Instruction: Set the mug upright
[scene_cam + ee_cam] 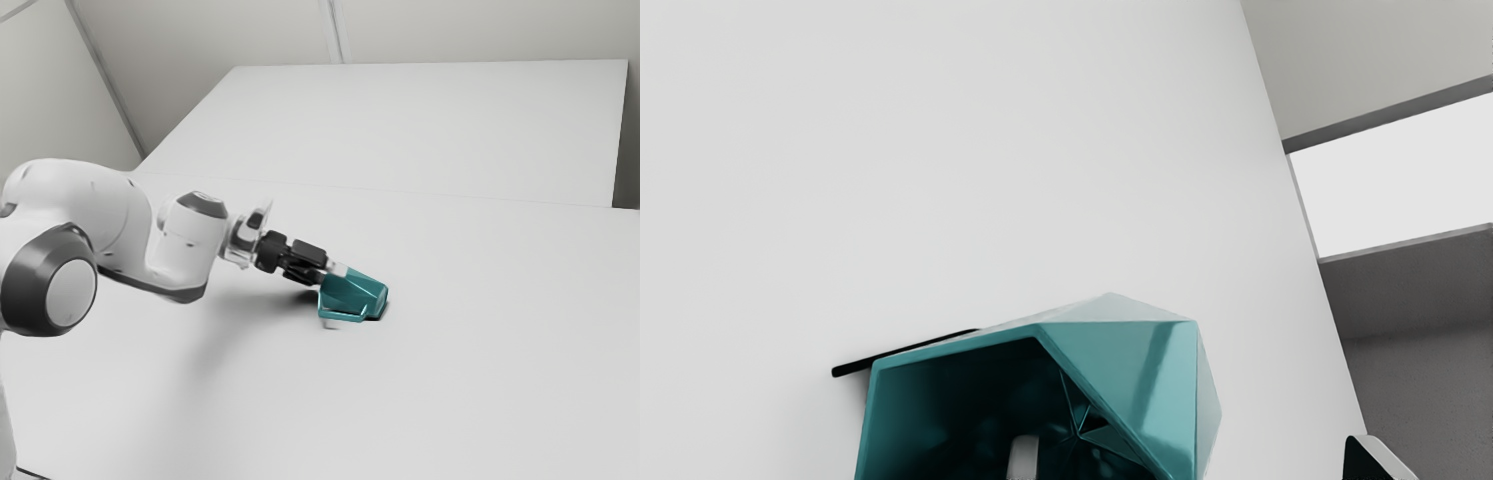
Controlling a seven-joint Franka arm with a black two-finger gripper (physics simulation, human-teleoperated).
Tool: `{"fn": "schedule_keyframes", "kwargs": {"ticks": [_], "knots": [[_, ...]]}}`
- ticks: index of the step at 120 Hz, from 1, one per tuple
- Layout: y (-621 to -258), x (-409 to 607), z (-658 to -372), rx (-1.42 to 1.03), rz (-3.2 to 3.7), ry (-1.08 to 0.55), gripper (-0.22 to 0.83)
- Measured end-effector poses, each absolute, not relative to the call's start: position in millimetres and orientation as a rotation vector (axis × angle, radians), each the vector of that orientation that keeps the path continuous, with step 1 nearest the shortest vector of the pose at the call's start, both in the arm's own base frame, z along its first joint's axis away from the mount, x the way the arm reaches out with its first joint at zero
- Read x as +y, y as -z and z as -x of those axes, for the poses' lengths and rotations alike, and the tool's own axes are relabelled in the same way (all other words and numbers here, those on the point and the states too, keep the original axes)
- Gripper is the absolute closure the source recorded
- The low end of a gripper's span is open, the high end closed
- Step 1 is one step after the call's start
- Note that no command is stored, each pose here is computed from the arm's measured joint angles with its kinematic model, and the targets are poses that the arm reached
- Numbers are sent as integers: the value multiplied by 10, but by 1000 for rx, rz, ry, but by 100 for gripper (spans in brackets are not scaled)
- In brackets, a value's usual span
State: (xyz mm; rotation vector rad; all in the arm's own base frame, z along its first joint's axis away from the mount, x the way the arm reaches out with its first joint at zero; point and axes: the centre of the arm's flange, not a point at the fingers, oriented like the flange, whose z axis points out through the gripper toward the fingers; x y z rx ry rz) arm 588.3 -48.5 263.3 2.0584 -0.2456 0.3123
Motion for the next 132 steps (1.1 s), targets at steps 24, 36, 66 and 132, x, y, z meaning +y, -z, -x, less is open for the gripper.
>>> {"fn": "schedule_keyframes", "kwargs": {"ticks": [24,36,66,132], "knots": [[-2598,-503,-5890,-242,-2048,-321,35],[-2601,-504,-5892,-244,-2045,-326,45],[-2634,-528,-5891,-259,-2030,-334,62],[-3434,-791,-5870,-389,-1935,-453,77]]}}
